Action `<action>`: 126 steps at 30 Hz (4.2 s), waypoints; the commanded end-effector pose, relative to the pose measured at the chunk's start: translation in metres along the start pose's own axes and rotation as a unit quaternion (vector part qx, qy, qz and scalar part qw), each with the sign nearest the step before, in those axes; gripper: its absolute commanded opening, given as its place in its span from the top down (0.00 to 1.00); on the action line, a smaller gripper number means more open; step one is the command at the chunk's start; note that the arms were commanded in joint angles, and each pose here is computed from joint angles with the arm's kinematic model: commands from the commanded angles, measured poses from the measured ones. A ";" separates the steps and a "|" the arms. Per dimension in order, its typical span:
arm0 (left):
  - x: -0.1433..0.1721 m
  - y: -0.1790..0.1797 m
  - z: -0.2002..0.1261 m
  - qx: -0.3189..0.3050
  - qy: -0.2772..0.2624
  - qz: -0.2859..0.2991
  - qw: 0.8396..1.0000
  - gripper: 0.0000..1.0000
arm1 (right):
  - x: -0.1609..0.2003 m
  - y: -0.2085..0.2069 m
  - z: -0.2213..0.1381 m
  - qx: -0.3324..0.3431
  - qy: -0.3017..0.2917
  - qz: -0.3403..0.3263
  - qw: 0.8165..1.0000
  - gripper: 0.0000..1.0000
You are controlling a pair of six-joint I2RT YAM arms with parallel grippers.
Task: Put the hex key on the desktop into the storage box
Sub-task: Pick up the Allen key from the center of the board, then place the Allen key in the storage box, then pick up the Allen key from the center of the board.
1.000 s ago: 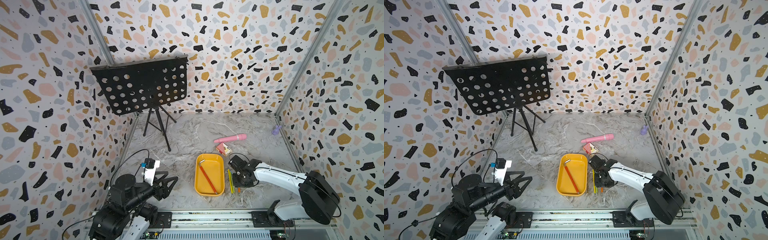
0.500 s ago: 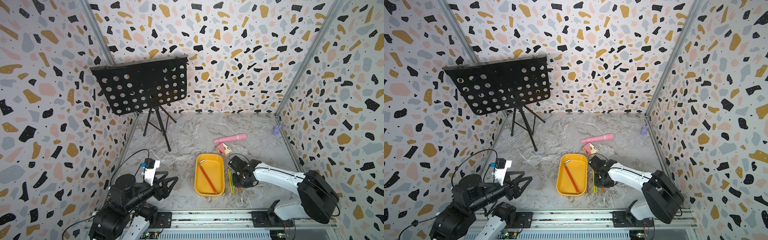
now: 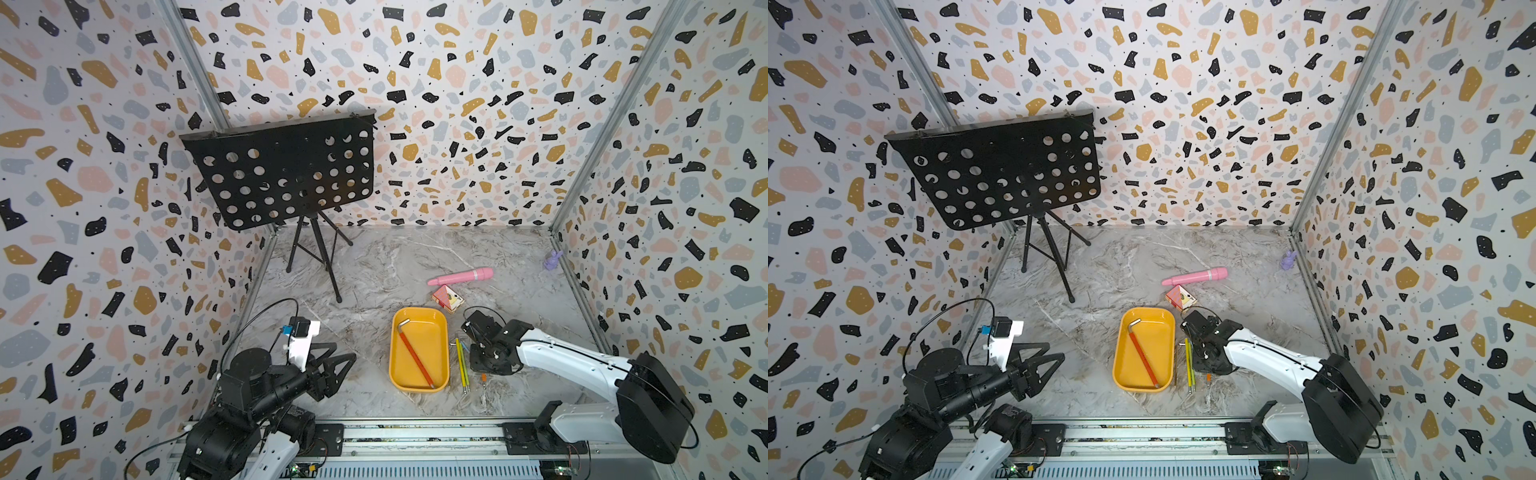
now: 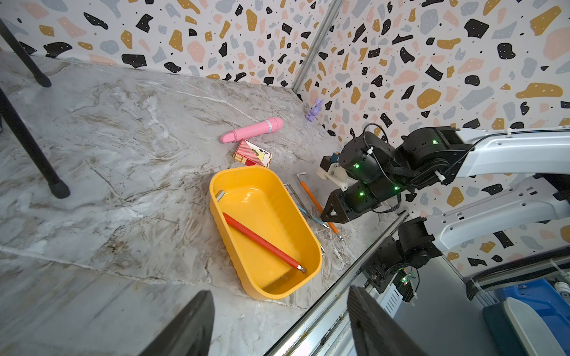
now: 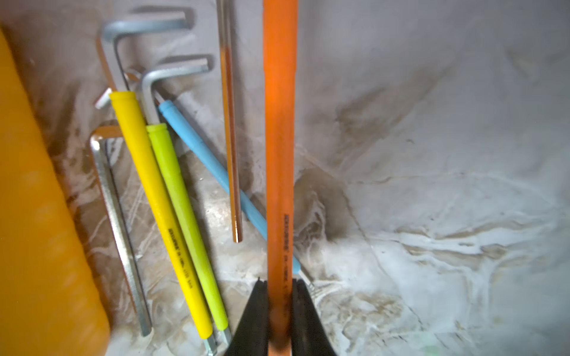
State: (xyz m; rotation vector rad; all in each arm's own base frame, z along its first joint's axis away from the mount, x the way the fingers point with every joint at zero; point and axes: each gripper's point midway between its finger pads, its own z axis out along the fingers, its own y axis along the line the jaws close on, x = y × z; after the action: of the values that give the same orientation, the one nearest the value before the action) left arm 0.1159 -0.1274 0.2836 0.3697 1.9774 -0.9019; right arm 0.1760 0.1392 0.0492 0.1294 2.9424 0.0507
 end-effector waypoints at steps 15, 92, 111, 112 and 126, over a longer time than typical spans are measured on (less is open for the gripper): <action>-0.008 -0.003 0.001 0.007 -0.017 0.013 1.000 0.28 | -0.059 0.077 -0.103 -0.155 -0.129 -0.134 0.970 1.00; -0.008 -0.002 0.001 0.006 -0.016 0.011 1.000 0.28 | -0.062 0.074 -0.088 -0.057 -0.123 -0.105 0.985 0.68; -0.008 -0.002 0.001 0.007 -0.017 0.011 1.000 0.28 | -0.071 0.030 -0.014 -0.012 -0.027 -0.039 0.999 0.71; -0.008 -0.002 0.001 0.008 -0.016 0.011 1.000 0.28 | -0.072 0.032 -0.010 -0.013 -0.023 -0.038 0.999 0.71; -0.008 -0.002 0.001 0.007 -0.017 0.011 1.000 0.28 | -0.071 0.030 0.023 0.008 0.004 -0.026 1.000 0.72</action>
State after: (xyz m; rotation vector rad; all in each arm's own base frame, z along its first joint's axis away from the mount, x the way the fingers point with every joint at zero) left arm 0.1173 -0.1263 0.2837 0.3576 1.9778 -0.8977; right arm 0.2521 0.1665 0.0404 0.0320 2.9575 0.0249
